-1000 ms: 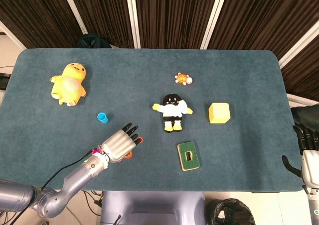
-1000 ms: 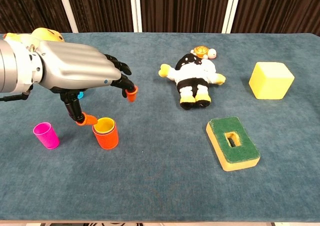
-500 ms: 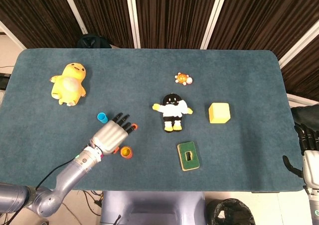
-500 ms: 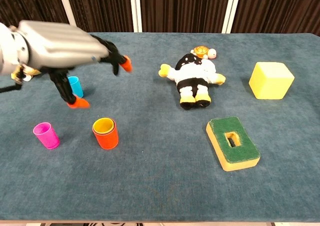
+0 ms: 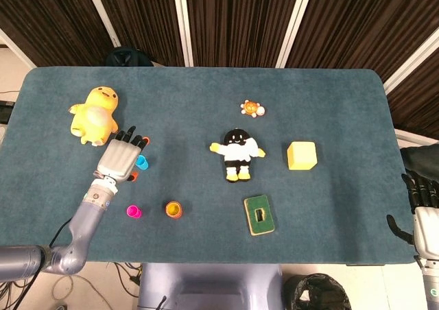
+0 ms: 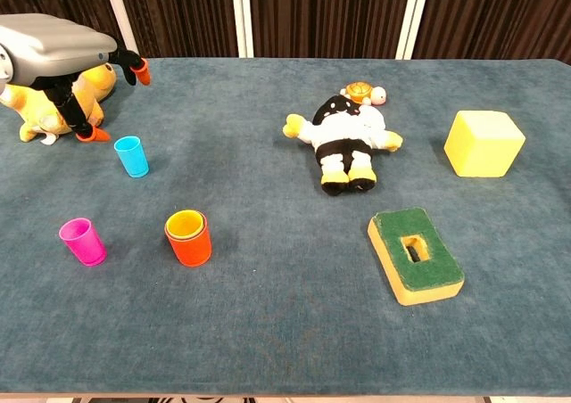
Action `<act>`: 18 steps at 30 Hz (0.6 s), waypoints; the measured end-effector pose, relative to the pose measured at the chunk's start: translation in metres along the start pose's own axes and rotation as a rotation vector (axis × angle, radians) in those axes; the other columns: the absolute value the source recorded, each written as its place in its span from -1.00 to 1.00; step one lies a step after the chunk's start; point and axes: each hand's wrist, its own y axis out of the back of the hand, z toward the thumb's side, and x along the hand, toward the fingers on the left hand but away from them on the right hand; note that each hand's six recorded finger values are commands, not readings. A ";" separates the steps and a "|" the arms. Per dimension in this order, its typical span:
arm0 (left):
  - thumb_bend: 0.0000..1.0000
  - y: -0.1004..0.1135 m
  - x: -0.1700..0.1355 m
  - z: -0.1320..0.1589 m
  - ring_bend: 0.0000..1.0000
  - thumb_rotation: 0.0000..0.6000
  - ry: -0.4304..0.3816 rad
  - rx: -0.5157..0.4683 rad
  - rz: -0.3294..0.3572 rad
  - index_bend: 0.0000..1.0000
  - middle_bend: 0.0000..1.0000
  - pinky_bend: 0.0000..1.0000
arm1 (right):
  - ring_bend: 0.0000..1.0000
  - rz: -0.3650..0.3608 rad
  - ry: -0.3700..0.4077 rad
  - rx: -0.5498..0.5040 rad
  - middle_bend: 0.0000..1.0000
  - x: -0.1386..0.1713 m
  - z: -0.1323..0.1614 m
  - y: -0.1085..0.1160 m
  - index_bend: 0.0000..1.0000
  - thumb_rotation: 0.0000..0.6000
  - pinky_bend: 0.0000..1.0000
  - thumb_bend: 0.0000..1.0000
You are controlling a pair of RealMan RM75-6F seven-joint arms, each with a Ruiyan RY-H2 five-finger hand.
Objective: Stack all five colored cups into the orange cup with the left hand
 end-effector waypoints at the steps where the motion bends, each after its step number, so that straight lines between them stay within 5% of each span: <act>1: -0.66 -0.002 0.003 -0.002 -1.00 1.00 0.007 -0.004 -0.007 -0.55 -0.57 -0.66 | -0.86 0.000 -0.001 0.000 -0.91 0.000 0.000 0.000 -0.86 1.00 -0.93 -0.25; 18: -0.66 -0.032 0.026 0.005 -1.00 1.00 0.014 -0.013 -0.121 -0.34 -0.57 -0.66 | -0.86 -0.004 -0.003 -0.004 -0.91 0.000 -0.001 0.001 -0.86 1.00 -0.93 -0.25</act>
